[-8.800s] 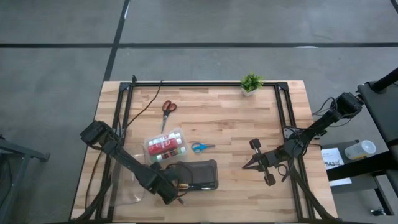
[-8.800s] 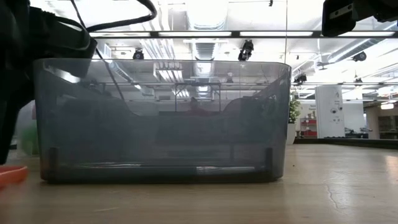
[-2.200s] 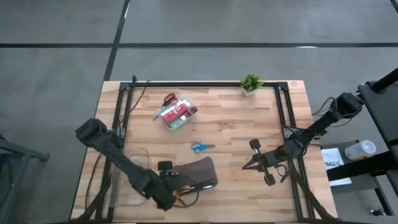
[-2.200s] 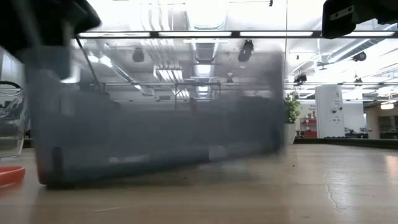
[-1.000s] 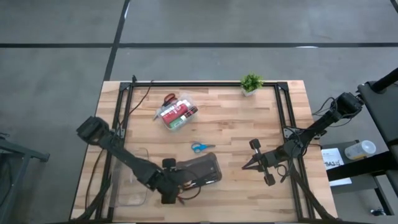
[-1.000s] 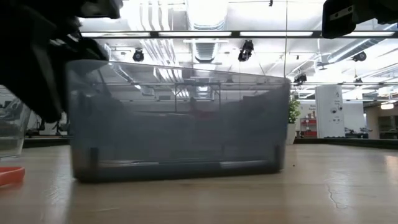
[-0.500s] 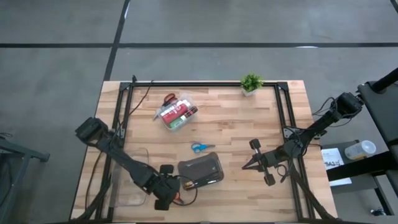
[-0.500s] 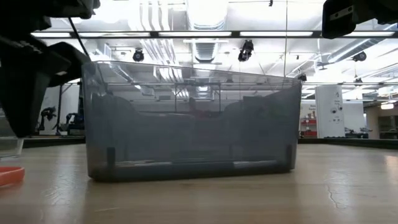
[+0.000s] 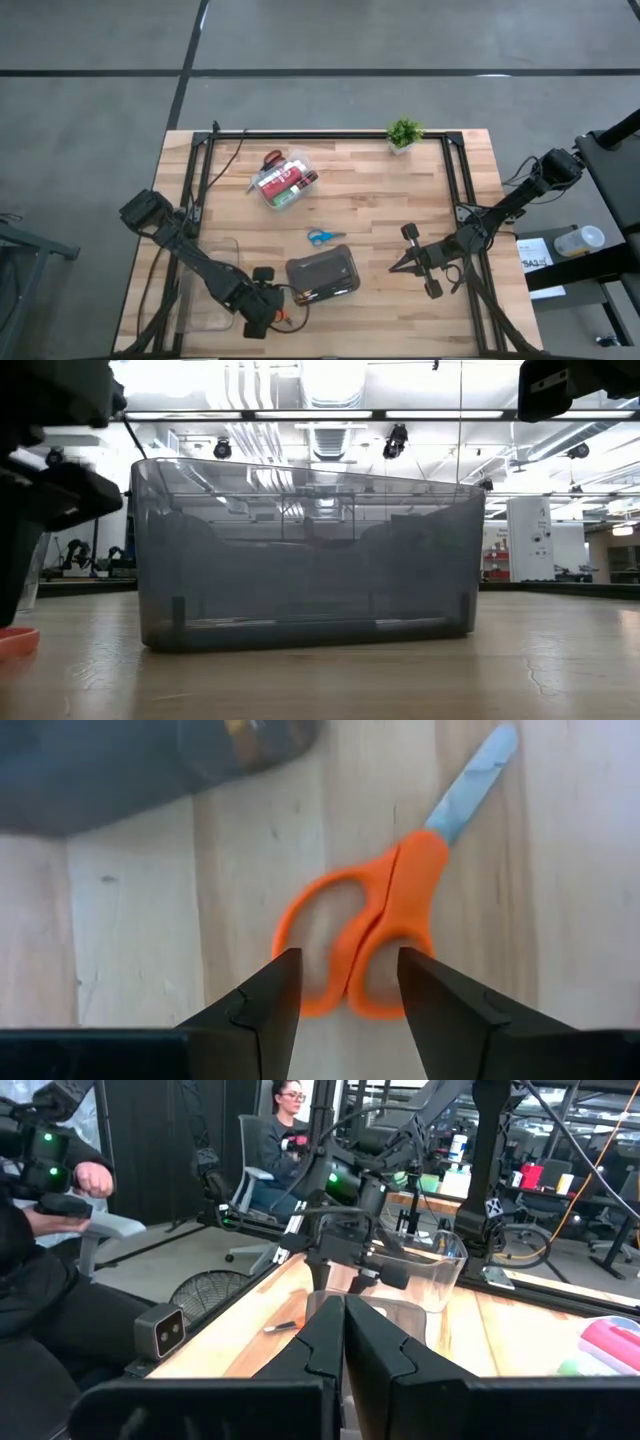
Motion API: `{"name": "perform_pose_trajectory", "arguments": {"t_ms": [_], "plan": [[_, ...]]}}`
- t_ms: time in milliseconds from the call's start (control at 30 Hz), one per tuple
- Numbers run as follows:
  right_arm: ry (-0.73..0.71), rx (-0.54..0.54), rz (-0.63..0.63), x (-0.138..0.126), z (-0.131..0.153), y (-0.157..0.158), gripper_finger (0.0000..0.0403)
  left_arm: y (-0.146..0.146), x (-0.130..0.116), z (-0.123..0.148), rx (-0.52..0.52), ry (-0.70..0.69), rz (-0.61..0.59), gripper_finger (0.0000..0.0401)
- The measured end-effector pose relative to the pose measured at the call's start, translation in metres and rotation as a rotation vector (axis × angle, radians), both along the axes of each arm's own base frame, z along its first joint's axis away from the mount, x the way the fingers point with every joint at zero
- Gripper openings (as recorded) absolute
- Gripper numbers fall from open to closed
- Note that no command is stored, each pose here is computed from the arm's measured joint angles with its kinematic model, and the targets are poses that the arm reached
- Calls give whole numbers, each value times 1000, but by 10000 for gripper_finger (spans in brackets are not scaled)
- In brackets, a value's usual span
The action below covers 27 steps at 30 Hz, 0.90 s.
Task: Pick & Place Paint Supplies
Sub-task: Put the orange scissors into the bottom transparent bin
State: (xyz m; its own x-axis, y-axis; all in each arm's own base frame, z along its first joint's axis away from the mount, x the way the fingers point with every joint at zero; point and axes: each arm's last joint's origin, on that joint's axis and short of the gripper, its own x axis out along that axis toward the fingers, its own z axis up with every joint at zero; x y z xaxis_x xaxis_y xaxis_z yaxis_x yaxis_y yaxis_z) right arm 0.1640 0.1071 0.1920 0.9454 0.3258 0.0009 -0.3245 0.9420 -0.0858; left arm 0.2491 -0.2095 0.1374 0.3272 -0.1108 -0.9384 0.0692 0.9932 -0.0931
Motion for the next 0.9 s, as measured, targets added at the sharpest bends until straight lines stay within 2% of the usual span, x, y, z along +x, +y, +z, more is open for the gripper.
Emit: {"name": "perform_pose_trajectory", "arguments": {"t_ms": [367,767,900], "plan": [[0,0,0,0,0,0,8,26,4,-9,30,63,90,177],[0,0,1,0,0,0,8,73,12,-6,133,178,236,177],[0,0,1,0,0,0,8,92,9,0,221,192,290,177]]}}
